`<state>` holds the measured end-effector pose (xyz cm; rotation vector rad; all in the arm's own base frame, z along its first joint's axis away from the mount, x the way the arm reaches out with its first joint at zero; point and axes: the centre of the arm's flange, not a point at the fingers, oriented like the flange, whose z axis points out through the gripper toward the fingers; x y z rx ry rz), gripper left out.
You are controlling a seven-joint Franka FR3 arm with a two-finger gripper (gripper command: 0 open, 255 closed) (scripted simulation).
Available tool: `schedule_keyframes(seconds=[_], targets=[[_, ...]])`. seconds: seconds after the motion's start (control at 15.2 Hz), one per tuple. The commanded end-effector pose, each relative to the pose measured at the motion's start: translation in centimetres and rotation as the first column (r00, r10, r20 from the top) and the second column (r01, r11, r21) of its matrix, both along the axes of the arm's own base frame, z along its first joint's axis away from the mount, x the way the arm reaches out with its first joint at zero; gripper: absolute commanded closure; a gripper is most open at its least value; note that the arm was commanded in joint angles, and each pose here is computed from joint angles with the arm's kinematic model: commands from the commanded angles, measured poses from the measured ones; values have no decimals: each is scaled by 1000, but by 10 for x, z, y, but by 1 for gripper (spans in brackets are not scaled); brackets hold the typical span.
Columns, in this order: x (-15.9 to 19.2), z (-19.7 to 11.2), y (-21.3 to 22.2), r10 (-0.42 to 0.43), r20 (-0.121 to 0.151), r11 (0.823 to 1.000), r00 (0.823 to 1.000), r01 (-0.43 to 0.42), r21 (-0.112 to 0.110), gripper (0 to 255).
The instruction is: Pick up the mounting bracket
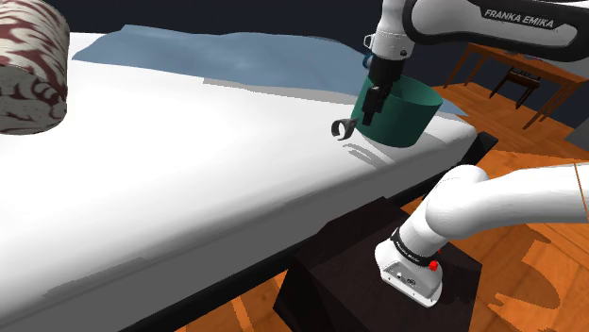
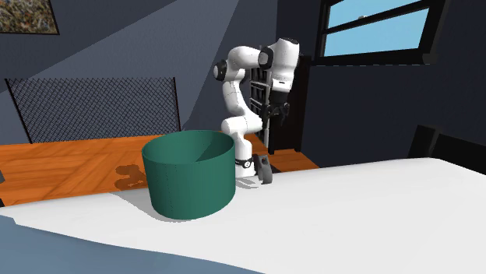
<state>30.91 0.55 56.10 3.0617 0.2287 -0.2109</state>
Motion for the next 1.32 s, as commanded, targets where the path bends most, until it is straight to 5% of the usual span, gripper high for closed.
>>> schedule_keyframes(seconds=[0.0,0.4,0.86,1.25], targets=[[0,0,0,0,0,1000,1000,0,0,0],[58,-39,-52,-175,-23,984,984,176,35,0],[112,-89,-123,-371,-56,925,927,374,69,0],[116,-120,-129,-386,-59,918,921,390,71,0]])
